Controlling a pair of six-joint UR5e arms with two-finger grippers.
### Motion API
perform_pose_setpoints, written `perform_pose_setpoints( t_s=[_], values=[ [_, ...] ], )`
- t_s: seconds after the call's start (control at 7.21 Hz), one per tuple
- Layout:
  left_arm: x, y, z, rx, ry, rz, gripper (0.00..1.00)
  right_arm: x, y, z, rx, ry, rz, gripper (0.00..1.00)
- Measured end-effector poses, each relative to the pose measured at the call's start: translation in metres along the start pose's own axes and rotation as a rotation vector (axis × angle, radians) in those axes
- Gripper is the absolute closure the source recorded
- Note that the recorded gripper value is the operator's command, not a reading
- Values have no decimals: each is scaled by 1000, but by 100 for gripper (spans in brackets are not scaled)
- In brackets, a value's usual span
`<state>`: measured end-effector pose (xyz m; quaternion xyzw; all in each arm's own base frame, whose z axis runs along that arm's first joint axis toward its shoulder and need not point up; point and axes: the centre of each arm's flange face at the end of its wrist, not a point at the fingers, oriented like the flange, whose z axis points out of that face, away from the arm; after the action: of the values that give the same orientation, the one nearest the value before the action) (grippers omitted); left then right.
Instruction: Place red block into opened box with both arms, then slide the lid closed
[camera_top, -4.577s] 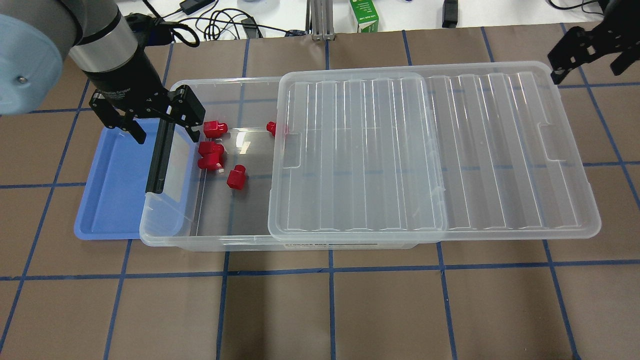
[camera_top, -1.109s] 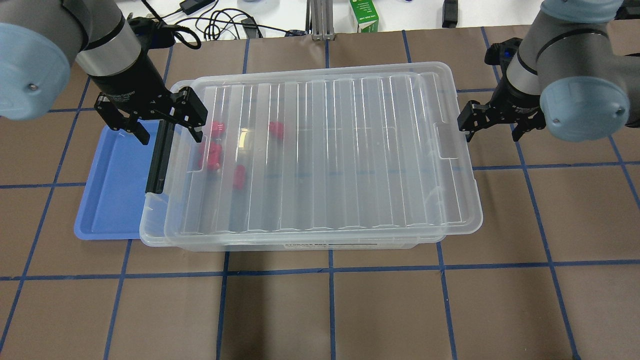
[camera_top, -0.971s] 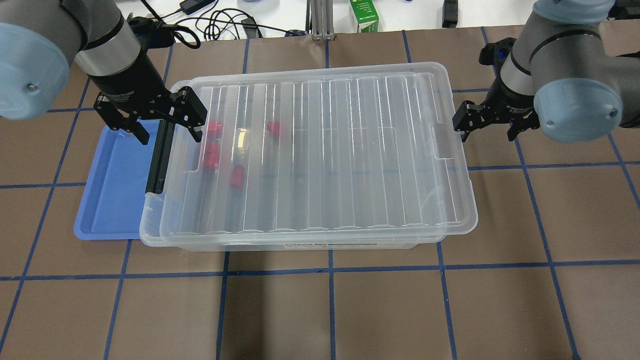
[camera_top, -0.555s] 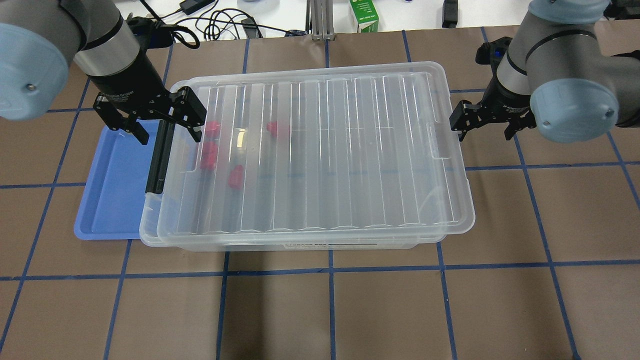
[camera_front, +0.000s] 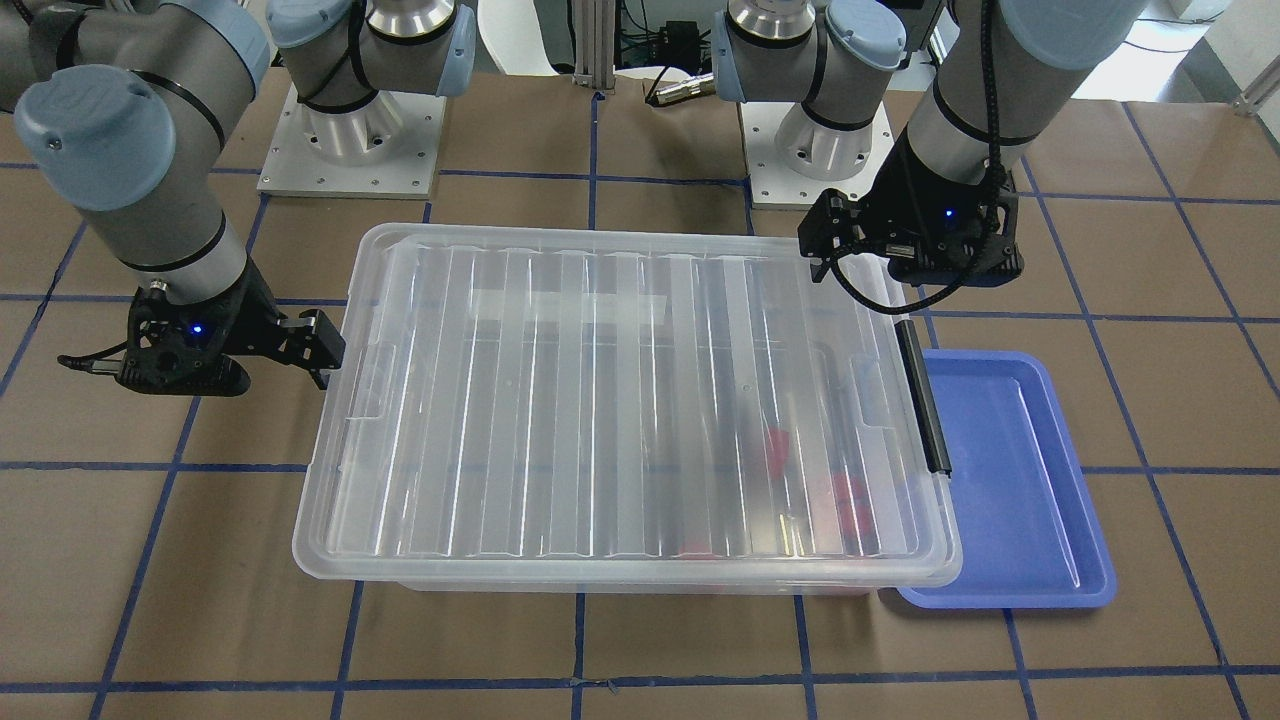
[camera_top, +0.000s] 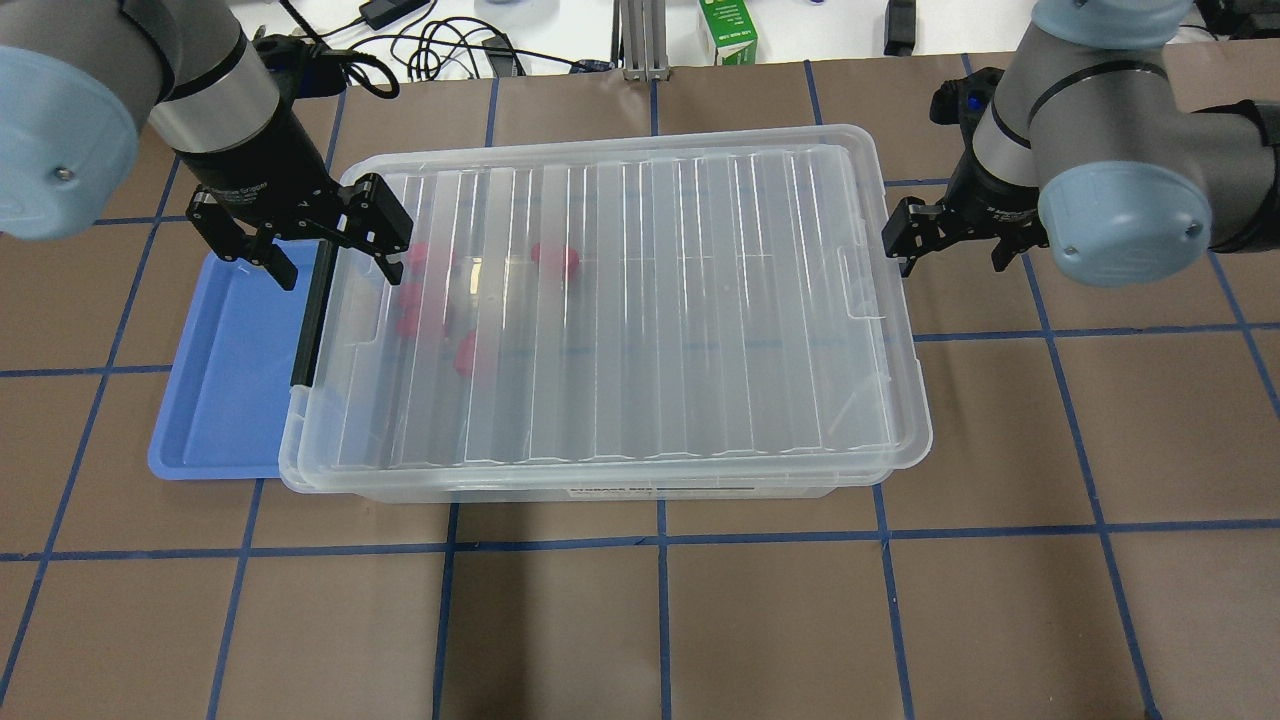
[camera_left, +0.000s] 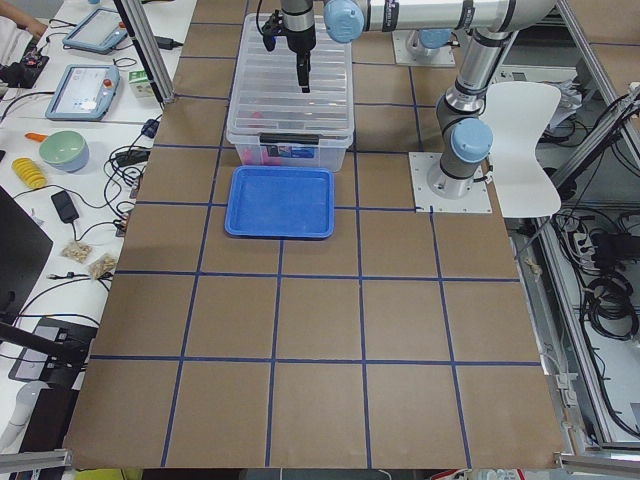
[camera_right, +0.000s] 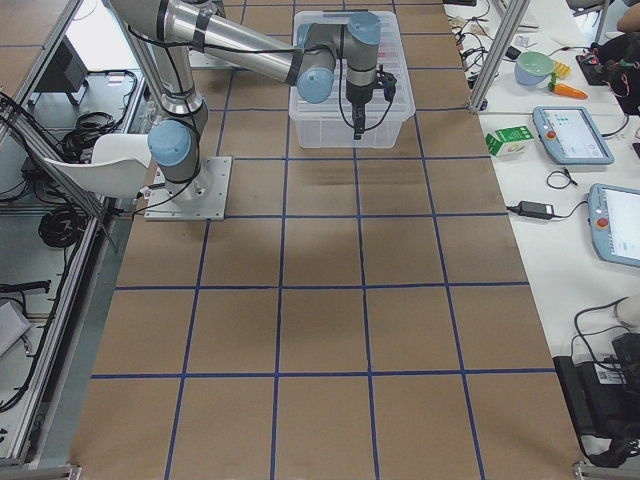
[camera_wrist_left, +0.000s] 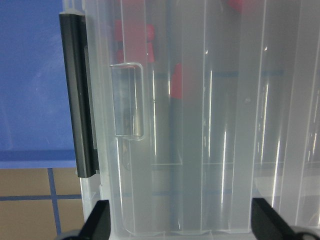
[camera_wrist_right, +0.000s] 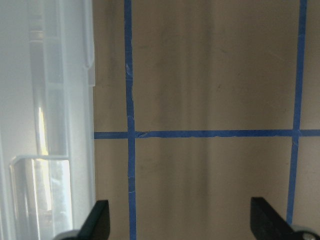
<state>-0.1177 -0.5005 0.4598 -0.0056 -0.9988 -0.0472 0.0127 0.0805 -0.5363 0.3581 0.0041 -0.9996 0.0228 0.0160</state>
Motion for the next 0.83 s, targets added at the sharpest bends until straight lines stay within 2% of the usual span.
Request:
perform_pose_setpoints(
  t_s=[0.42, 0.83],
  values=[
    [-1, 0, 0, 1, -2, 4, 0, 5, -11, -45, 20, 6, -1, 0],
    [-2, 1, -4, 9, -7, 8, 0, 7, 1, -129, 6, 13, 9, 0]
  ],
)
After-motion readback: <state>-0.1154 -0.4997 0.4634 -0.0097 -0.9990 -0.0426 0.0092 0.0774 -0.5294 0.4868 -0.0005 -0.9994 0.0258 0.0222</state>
